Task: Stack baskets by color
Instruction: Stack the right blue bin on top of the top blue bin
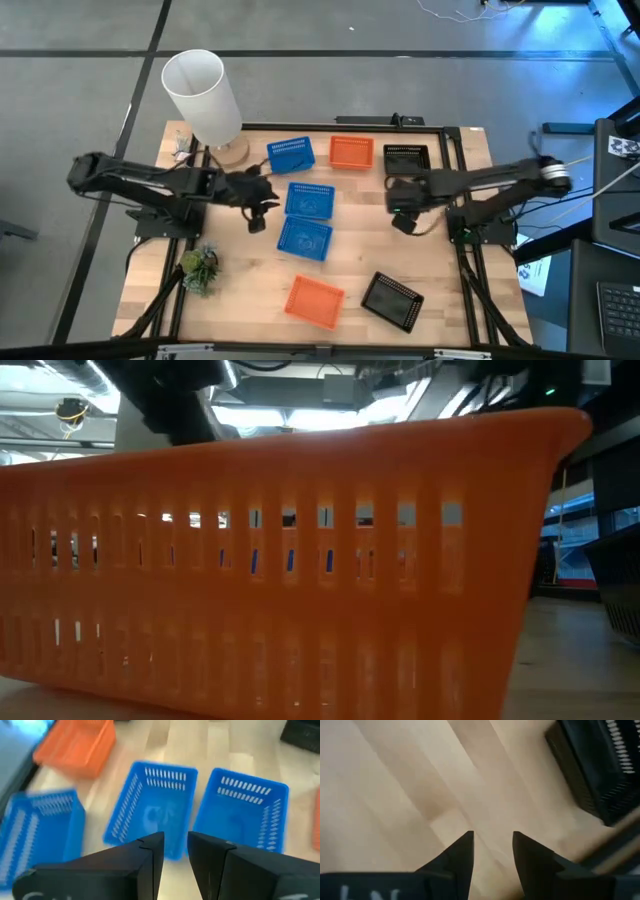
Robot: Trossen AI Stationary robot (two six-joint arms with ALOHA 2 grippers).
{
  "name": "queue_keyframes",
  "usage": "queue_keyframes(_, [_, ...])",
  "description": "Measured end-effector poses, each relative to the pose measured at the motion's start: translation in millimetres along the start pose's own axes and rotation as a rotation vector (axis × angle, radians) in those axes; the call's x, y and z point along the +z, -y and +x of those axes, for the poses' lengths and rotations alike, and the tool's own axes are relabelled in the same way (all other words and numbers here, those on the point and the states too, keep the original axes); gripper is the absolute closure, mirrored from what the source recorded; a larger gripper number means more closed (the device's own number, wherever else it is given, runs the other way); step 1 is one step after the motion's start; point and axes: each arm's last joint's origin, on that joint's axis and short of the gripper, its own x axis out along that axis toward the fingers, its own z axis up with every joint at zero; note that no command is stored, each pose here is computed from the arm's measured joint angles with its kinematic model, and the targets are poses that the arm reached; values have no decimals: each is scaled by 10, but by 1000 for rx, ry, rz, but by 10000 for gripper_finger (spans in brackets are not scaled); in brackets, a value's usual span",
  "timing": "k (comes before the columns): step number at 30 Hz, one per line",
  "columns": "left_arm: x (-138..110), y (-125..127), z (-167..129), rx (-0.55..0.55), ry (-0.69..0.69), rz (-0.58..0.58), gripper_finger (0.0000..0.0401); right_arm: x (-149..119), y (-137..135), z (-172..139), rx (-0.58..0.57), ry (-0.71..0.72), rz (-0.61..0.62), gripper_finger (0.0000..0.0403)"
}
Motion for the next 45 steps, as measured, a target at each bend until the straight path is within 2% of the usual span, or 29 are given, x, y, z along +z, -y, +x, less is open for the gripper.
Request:
queue_keyframes(6, [-3, -139, 111, 56, -32, 269, 323, -247, 97, -34, 218, 265, 93, 268])
queue_keyframes(8, [7, -155, 136, 107, -31, 290, 323, -294, 113, -5, 267, 324, 105, 268])
queue_keyframes(10, [62, -170, 179, 159, 22, 173, 323, -328, 122, 34, 296, 358, 107, 268])
queue_keyframes(12, [104, -254, 263, 219, 48, -40, 323, -350, 125, 74, 315, 379, 116, 268])
queue_keyframes(15, [169, -386, 389, 229, 25, -362, 323, -369, 125, 110, 328, 371, 131, 268])
queue_keyframes(16, [187, -417, 438, 223, 10, -443, 323, -368, 123, 111, 330, 370, 131, 268])
queue_keyframes(18, [199, -452, 559, 237, -52, -535, 323, -360, 115, 112, 333, 375, 127, 268])
queue_keyframes(25, [94, -455, 819, 417, -373, -704, 323, -352, 109, 109, 329, 390, 78, 268])
queue_keyframes(29, [135, -410, 907, 420, -334, -783, 323, -344, 109, 107, 311, 410, 33, 268])
queue_keyframes(33, [95, -370, 945, 431, -352, -846, 323, -344, 109, 107, 304, 416, 5, 268])
queue_keyframes(45, [-50, -203, 1232, 428, -412, -888, 323, -339, 106, 103, 297, 429, -41, 268])
